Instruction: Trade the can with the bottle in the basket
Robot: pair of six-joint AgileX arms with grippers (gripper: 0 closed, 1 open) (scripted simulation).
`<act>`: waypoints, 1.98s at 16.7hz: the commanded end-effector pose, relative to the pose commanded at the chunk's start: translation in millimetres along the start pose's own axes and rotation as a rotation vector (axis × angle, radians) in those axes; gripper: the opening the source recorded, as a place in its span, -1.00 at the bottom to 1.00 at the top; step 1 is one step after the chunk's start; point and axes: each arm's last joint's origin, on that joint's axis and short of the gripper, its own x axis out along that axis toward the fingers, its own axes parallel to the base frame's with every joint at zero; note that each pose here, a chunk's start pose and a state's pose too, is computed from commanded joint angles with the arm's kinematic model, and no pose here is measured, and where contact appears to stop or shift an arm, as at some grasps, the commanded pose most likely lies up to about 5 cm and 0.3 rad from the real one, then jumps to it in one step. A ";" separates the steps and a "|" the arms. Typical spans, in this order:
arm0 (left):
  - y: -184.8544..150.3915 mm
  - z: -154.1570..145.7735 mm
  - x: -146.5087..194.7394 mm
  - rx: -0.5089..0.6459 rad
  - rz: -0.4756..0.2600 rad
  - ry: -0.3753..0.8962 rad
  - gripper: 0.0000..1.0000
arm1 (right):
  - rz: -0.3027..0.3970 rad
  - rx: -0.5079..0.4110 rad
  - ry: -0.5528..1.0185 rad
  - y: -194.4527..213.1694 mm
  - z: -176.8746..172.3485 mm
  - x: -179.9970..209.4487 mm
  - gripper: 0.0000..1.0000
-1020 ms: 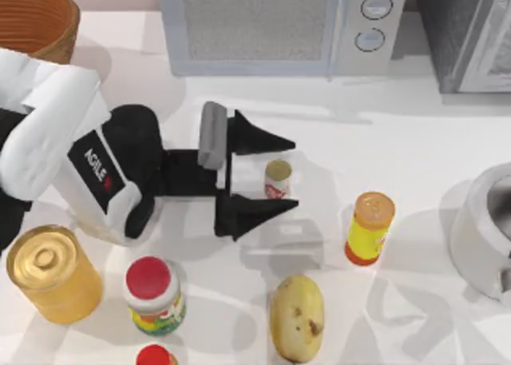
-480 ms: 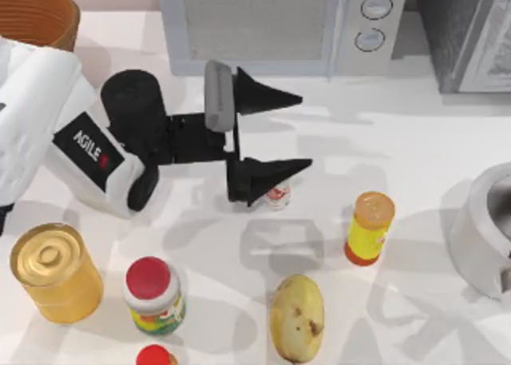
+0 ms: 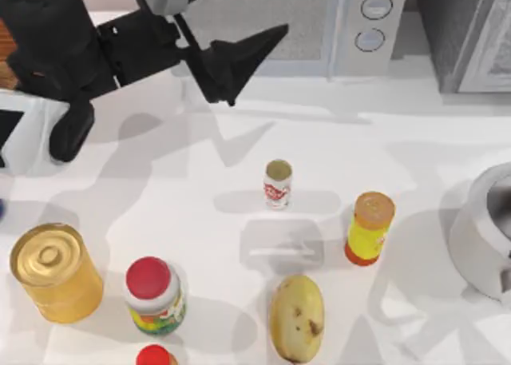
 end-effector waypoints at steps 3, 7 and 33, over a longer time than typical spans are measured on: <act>-22.6 49.7 -42.1 0.001 0.183 0.004 1.00 | 0.000 0.000 0.000 0.0 0.0 0.0 1.00; -68.3 81.0 -107.4 -0.009 0.439 0.029 1.00 | 0.000 0.000 0.000 0.0 0.0 0.0 1.00; -163.4 -20.6 -237.4 -0.047 1.194 0.182 1.00 | 0.000 0.000 0.000 0.0 0.0 0.0 1.00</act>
